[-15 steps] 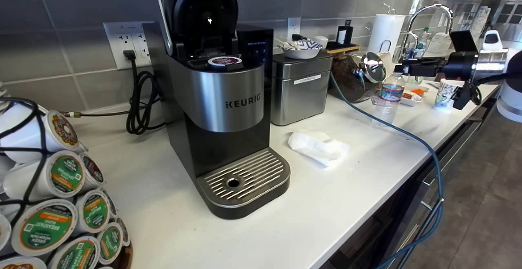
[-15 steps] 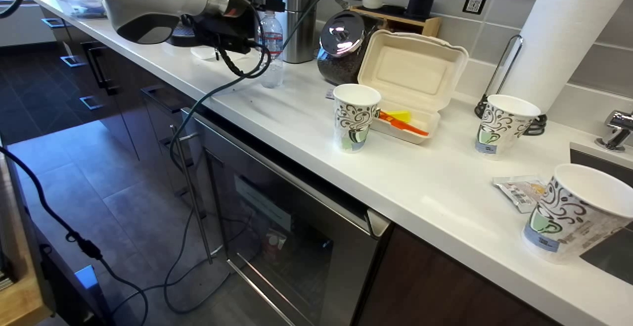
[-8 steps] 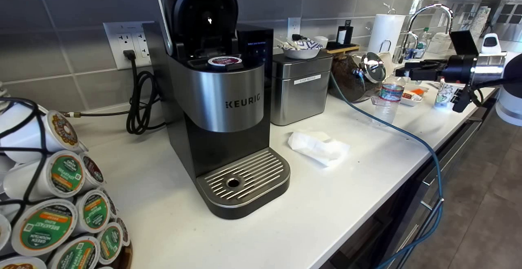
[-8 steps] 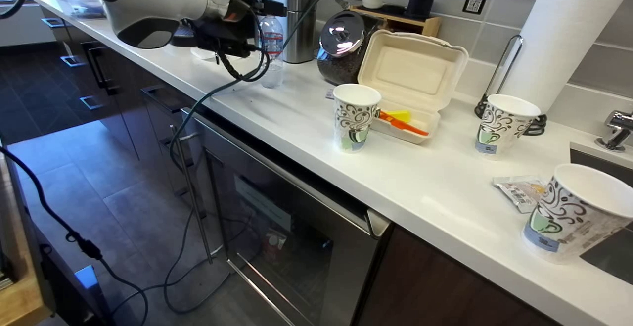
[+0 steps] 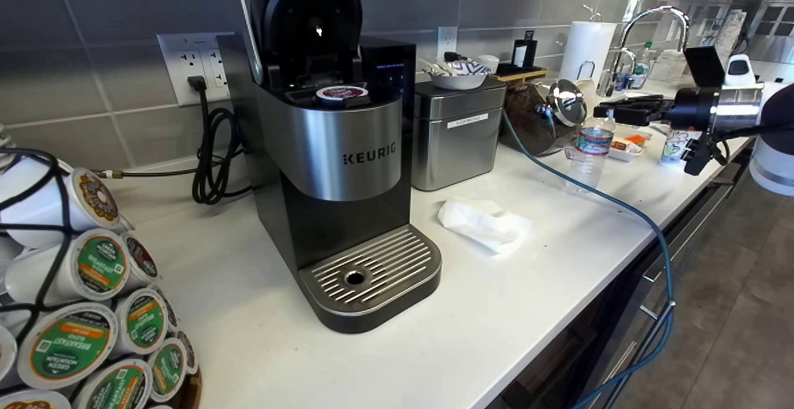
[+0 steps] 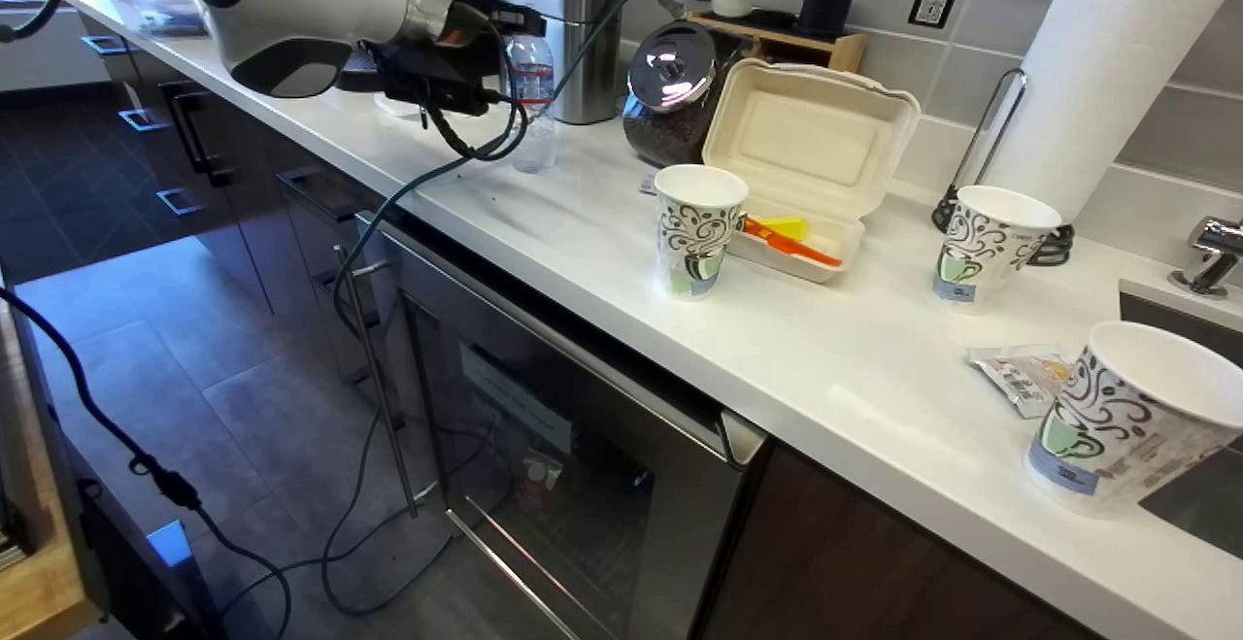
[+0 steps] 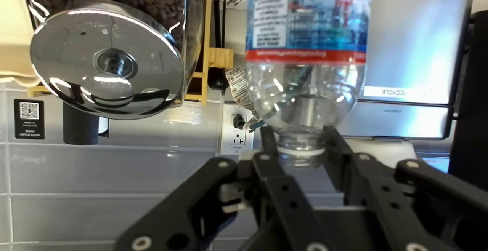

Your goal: Put the clear bottle into the cupboard

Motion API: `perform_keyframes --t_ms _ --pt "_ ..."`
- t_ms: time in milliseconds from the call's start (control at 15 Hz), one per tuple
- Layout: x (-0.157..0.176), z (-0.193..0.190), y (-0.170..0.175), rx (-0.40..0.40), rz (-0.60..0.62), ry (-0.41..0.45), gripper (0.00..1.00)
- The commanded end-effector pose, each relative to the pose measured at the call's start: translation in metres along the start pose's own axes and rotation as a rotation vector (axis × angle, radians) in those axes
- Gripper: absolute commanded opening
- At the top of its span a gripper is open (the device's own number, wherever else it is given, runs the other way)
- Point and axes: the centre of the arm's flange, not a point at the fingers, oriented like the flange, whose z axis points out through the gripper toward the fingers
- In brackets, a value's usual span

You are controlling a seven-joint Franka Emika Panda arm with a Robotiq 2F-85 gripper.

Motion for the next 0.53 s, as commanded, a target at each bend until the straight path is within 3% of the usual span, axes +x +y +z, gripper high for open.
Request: perform_keyframes --t_ms 0,267,467 --pt "0.000 0.002 0.000 -0.022 -0.004 0.008 0.06" --pt "0.007 0.000 -0.003 -0.011 0.015 0.003 0.08" --pt "0.046 -0.019 -0.016 0.065 0.054 -0.001 0.08"
